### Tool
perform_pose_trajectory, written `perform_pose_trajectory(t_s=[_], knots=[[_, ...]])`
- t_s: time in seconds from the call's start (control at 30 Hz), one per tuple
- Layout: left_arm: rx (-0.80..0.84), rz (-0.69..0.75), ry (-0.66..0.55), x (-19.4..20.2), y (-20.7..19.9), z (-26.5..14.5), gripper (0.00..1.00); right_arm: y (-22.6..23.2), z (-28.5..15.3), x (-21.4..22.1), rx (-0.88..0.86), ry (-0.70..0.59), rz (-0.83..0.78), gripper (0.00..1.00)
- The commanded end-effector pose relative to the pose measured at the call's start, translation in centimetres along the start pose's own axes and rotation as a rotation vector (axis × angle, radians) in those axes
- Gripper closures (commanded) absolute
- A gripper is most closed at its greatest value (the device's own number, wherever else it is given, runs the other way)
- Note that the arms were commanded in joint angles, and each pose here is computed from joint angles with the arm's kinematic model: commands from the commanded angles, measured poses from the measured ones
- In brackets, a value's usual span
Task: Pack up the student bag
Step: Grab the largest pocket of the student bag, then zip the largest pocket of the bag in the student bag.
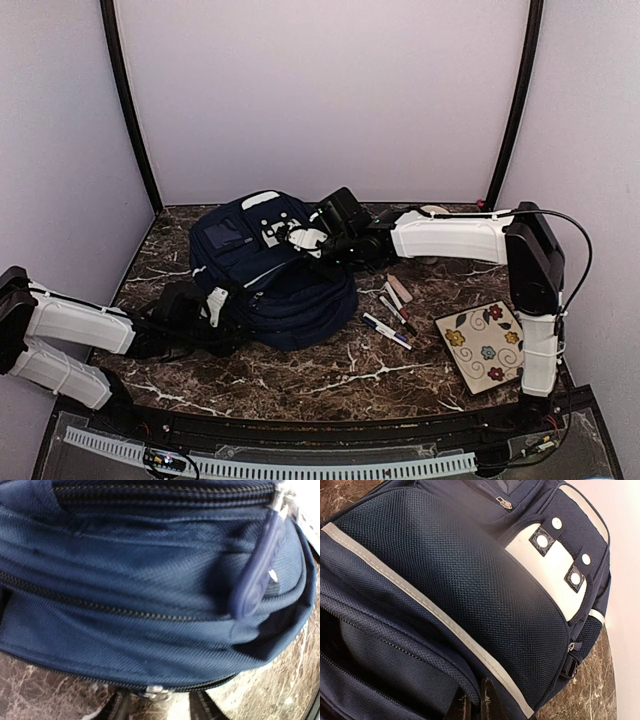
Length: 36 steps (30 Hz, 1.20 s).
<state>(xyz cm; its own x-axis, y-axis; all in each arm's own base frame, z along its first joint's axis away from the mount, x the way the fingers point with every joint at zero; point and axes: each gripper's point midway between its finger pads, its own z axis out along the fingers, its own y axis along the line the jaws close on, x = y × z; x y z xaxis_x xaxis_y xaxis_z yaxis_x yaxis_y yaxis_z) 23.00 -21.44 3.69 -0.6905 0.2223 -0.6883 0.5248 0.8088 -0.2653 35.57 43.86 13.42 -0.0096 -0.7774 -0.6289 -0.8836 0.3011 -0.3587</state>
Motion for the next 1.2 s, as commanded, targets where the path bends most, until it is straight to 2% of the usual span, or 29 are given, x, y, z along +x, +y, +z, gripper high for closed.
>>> perform_pose_trajectory(t_s=[0.0, 0.3, 0.37, 0.73, 1.03, 1.17], knots=[[0.026, 0.035, -0.054, -0.8, -0.4, 0.2, 0.63, -2.0, -1.0, -0.9, 0.050, -0.035, 0.051, 1.00], [0.013, 0.017, -0.044, -0.1, -0.1, -0.4, 0.87, -2.1, -1.0, -1.0, 0.054, -0.035, 0.052, 1.00], [-0.005, -0.010, -0.038, 0.0, 0.2, -0.7, 1.00, -2.1, -1.0, -1.0, 0.054, -0.034, 0.053, 1.00], [0.091, -0.116, 0.003, 1.1, -1.7, -2.1, 1.00, -1.8, -0.6, -0.7, 0.044, -0.026, 0.063, 1.00], [0.346, -0.108, 0.035, 1.6, -6.6, -2.2, 1.00, -0.8, 0.5, 0.0, -0.004, -0.005, 0.085, 1.00], [0.401, -0.092, 0.040, 1.4, -8.0, -1.7, 1.00, -0.4, 1.0, 0.3, -0.020, 0.006, 0.094, 1.00]])
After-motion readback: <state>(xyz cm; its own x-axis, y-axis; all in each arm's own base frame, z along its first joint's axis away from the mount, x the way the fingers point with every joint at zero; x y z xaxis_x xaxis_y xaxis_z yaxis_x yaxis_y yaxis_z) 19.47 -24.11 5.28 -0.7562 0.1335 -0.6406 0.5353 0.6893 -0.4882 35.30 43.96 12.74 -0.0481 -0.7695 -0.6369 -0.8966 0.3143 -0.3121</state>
